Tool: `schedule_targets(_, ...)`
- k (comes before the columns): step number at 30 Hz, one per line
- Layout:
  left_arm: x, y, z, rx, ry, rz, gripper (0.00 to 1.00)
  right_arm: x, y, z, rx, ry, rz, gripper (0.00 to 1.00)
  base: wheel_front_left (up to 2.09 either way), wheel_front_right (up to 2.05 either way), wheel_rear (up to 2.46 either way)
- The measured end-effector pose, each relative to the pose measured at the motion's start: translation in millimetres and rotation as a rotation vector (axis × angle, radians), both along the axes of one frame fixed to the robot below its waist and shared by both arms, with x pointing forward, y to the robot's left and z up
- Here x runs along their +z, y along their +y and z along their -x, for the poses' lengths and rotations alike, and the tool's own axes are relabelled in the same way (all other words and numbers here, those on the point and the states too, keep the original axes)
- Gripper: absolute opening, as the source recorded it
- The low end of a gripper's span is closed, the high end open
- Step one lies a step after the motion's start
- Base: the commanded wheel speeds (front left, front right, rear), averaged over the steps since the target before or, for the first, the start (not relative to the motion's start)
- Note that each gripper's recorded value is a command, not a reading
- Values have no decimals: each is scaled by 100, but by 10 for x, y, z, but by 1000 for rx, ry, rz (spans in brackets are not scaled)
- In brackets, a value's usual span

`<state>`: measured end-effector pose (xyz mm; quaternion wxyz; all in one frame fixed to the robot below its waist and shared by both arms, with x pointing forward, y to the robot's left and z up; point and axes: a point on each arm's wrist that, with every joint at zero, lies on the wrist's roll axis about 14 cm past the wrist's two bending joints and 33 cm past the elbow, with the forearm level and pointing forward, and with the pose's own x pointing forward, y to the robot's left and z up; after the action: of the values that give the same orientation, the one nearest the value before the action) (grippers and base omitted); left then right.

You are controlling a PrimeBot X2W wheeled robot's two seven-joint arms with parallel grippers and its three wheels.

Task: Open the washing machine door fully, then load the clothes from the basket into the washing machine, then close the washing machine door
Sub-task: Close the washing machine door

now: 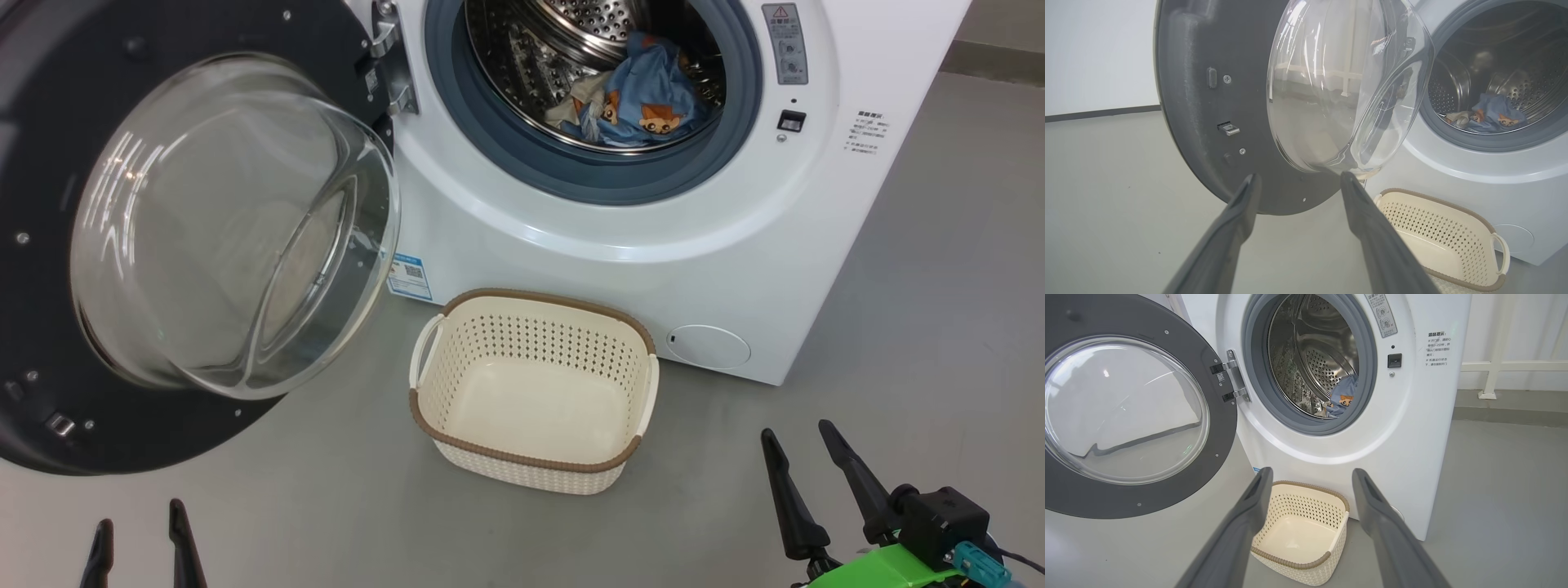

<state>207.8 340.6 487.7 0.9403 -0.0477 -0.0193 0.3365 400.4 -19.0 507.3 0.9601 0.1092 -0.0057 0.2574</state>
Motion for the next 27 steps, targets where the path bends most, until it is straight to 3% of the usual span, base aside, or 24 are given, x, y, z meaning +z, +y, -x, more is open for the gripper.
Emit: schedule_targets(27,-18,26,29,23,13,2,100,-46,58,-36,18,10,1,100,0,0,0)
